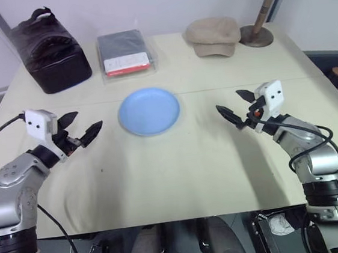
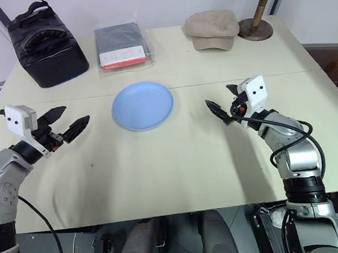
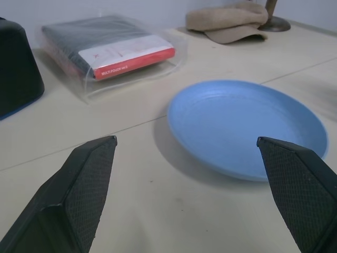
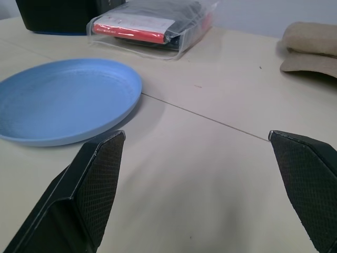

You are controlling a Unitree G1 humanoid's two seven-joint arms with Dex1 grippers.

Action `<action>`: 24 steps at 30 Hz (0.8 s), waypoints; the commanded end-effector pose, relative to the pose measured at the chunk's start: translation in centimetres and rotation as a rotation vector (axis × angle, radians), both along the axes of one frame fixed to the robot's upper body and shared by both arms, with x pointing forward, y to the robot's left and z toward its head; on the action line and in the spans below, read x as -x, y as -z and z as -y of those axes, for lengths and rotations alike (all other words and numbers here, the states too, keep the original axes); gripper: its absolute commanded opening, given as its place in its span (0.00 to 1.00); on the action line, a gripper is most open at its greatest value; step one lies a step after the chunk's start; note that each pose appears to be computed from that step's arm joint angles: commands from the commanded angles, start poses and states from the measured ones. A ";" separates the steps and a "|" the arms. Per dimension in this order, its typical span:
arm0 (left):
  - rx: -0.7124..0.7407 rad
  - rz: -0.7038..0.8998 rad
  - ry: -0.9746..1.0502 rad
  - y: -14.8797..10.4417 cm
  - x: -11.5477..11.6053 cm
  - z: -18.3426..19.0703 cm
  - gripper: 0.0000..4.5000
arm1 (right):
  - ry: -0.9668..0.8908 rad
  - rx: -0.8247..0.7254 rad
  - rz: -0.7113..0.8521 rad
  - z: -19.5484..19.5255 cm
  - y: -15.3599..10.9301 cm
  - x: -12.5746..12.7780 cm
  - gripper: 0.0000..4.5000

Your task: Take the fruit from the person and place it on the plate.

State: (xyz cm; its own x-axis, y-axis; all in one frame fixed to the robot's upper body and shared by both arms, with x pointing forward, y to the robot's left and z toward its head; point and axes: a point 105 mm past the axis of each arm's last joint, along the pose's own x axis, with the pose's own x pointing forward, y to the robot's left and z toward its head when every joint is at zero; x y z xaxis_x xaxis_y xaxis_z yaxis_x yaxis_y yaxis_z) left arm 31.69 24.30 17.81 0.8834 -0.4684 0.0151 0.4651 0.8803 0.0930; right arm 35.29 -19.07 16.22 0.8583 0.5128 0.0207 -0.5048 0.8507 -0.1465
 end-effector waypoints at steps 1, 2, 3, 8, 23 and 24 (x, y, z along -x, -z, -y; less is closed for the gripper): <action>-0.023 0.059 -0.014 -1.5 0.3 -0.4 0.99 | 0.009 0.001 0.050 0.3 -1.2 0.1 1.00; -0.022 0.059 -0.015 -1.5 0.3 -0.4 0.99 | 0.010 0.001 0.050 0.4 -1.2 0.1 1.00; -0.022 0.059 -0.014 -1.5 0.3 -0.4 0.99 | 0.010 0.002 0.050 0.4 -1.2 0.1 1.00; -0.018 0.060 -0.011 -1.5 0.2 -0.3 0.99 | 0.012 0.004 0.050 0.4 -1.2 0.1 1.00; -0.017 0.060 -0.011 -1.4 0.2 -0.2 0.99 | 0.013 0.008 0.050 0.5 -1.3 0.1 1.00; -0.017 0.060 -0.011 -1.4 0.2 -0.2 0.99 | 0.013 0.008 0.050 0.5 -1.3 0.1 1.00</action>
State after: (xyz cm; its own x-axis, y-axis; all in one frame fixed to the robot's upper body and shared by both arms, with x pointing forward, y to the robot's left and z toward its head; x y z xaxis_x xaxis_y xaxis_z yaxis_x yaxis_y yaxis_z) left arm 31.69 24.31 17.85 0.8835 -0.4681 0.0167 0.4646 0.8804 0.0956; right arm 35.30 -19.09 16.23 0.8592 0.5112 0.0206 -0.5032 0.8516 -0.1470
